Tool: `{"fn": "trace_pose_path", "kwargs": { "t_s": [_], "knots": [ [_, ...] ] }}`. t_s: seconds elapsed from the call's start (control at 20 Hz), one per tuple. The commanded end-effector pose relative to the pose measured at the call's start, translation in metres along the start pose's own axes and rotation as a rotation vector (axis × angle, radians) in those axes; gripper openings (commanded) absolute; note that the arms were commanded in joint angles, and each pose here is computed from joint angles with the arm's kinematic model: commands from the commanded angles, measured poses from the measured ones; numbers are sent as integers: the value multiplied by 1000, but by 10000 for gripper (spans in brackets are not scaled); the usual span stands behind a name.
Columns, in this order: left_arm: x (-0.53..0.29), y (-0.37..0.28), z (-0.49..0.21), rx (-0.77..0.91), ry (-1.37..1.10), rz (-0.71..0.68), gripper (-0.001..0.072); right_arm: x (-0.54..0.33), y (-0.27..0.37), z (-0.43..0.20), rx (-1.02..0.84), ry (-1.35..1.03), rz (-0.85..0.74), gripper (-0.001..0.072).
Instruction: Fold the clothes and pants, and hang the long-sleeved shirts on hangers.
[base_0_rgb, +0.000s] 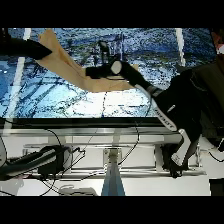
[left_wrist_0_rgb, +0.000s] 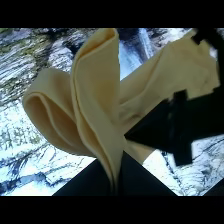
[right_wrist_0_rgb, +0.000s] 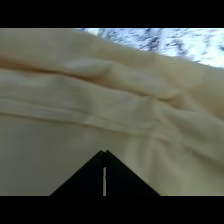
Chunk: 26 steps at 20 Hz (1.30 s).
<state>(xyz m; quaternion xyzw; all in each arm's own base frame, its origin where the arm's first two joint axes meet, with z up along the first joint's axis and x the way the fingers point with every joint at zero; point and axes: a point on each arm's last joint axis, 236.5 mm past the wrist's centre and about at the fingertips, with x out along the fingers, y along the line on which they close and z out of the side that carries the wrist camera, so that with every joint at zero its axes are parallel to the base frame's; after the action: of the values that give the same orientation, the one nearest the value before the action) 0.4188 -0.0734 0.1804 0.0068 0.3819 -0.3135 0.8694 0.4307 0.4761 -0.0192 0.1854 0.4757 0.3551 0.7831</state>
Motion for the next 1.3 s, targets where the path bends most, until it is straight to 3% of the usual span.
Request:
{"fn": "trace_pose_path", "kwargs": {
  "t_s": [0.0,0.1,0.25,0.55,0.7,0.8,0.85,0.9,0.95,1.0,1.05,1.15,1.25],
  "knots": [
    [2,-14,11,-26,-45,-70,15,42,72,-28,27,11,97,14],
    [13,-11,10,-55,-43,-101,15,46,83,-27,5,-5,111,14],
    [39,-15,6,-99,-20,-175,15,34,44,-13,-67,22,18,14],
    [134,-86,-12,-154,112,-409,14,-111,-180,18,-67,305,-496,13],
    [193,-151,-3,-197,82,-518,14,-200,-254,22,51,392,-580,13],
    [235,-183,3,-216,32,-497,15,-245,-284,19,114,421,-594,13],
    [254,-193,2,-212,12,-466,53,-260,-294,14,147,439,-585,12],
    [267,-198,-1,-203,5,-441,342,-269,-298,8,159,465,-551,12],
    [276,-202,-5,-195,7,-428,715,-273,-299,5,142,475,-491,12],
    [279,-204,-9,-181,15,-424,712,-273,-296,3,136,479,-420,15],
    [279,-202,-12,-160,27,-413,711,-271,-292,3,149,458,-353,71],
    [276,-186,-15,-133,41,-384,711,-264,-295,7,208,396,-286,456],
    [267,-169,-15,-142,51,-380,710,-248,-298,3,263,351,-239,522]
  ]
}}
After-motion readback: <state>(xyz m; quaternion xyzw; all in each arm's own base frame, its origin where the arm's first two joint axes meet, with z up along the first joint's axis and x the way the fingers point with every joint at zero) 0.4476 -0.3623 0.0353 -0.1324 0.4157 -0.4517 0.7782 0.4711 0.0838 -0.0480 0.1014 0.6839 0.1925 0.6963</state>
